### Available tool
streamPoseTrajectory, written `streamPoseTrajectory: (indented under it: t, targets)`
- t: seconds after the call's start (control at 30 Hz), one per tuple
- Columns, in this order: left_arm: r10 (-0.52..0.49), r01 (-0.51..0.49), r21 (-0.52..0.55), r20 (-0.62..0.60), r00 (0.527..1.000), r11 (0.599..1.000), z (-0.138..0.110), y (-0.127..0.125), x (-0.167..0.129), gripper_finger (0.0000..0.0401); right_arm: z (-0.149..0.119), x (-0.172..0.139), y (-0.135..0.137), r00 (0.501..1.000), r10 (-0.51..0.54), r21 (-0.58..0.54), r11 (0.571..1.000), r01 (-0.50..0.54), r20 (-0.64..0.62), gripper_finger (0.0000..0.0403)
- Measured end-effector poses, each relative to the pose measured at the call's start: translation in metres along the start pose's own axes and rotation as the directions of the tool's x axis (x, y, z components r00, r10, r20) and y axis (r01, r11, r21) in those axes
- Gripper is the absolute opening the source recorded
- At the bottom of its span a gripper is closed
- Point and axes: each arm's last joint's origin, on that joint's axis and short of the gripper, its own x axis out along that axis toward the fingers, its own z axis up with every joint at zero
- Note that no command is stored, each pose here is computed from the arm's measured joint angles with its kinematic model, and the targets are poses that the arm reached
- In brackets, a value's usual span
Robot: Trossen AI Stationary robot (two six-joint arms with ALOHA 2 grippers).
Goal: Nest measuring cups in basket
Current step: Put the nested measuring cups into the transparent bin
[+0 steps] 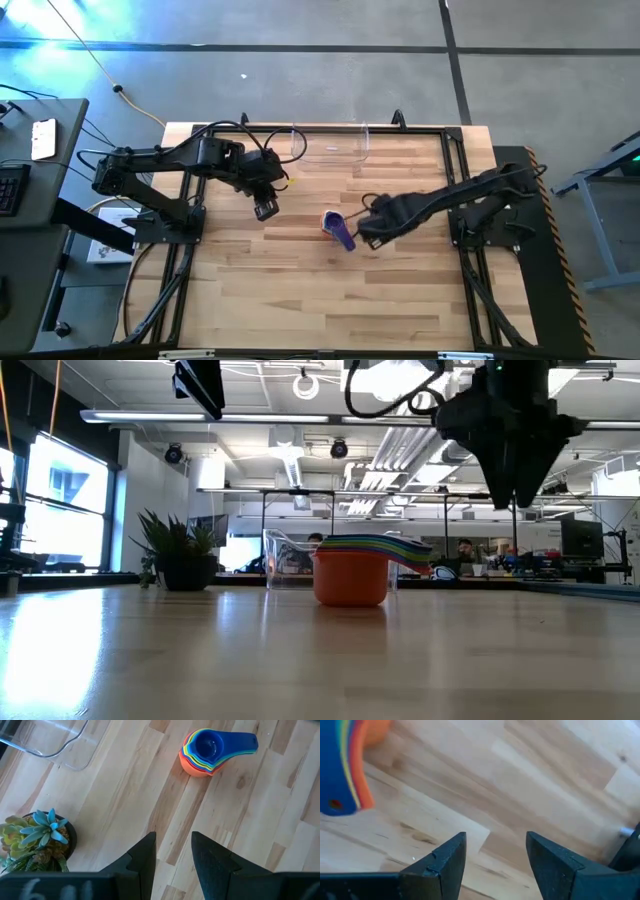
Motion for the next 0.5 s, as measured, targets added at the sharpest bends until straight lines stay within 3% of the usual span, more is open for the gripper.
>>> streamPoseTrajectory:
  t: [0.23, 0.5]
  targets:
    - [0.000, 0.000, -0.023, 0.000, 1.000, 1.000, 0.000, 0.000, 0.000, 0.0113, 0.017, -0.020, -0.010, 0.983, 0.170, -0.046, 0.985, -0.167, 0.071, 0.0197]
    - [0.001, -0.001, -0.088, 0.000, 1.000, 0.996, 0.000, 0.000, 0.000, 0.0113, 0.037, -0.029, 0.003, 0.904, 0.398, -0.154, 0.914, -0.376, 0.155, 0.0197]
